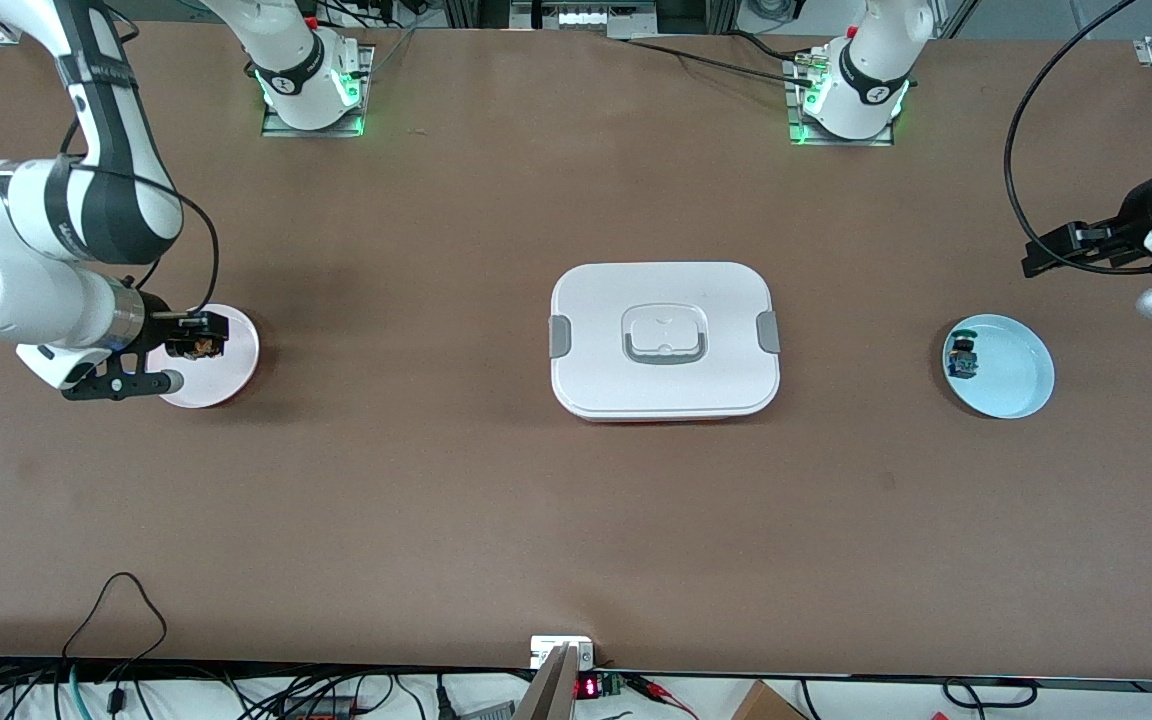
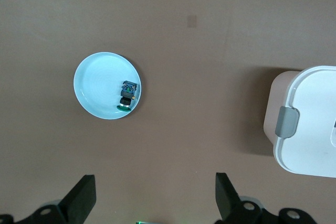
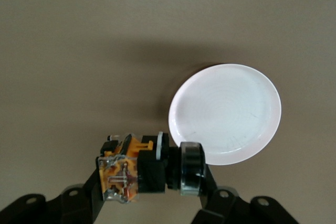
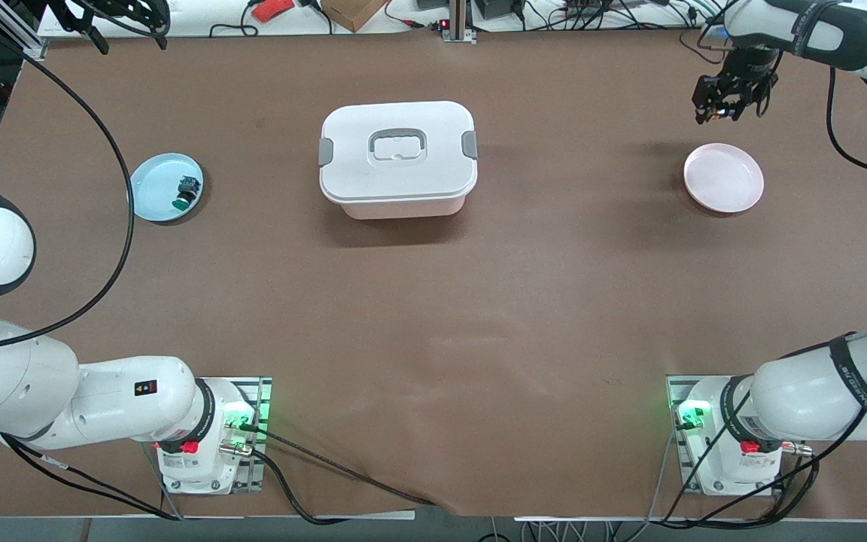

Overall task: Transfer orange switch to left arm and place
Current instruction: 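Carry the switch up with the right gripper while the left gripper approaches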

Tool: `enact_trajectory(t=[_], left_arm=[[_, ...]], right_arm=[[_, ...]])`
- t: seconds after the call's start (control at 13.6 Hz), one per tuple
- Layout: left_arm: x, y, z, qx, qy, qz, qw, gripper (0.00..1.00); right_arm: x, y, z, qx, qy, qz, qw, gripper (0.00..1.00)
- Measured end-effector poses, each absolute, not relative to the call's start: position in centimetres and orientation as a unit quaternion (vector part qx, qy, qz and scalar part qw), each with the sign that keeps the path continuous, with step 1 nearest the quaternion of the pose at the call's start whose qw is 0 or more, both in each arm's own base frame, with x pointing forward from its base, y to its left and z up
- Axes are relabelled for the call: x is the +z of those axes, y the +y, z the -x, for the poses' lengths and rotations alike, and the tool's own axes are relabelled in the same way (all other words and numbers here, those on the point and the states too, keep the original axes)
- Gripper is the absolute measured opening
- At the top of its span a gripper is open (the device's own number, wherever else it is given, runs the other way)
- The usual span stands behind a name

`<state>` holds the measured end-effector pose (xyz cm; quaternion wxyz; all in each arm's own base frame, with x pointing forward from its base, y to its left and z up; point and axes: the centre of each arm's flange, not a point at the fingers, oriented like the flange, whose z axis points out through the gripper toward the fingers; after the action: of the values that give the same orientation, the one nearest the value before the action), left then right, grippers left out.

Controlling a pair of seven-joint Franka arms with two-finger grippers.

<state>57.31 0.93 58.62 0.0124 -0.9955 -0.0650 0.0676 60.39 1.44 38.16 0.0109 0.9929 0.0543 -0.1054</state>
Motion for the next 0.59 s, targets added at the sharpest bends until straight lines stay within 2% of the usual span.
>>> enact_trajectory(t=[0.15,0.44,0.59], left_arm=[[58.6,0.9,-57.3,0.068,-0.065,0.996,0.012,1.00],[58.6,0.9,-57.3,0.067,-0.065,0.996,0.012,1.00],[58.6,0.9,-57.3,0.067,-0.065,0.996,0.012,1.00]], right_arm=[[40.9,4.0,-60.4,-0.090,0.078,-0.993,-0.014,0.72],[46.9,10.0,-60.2,-0.045,0.106,-0.984,-0.135,0.72],[49.9,13.8,-59.9,-0.009,0.142,-0.977,-0.157,0.72]])
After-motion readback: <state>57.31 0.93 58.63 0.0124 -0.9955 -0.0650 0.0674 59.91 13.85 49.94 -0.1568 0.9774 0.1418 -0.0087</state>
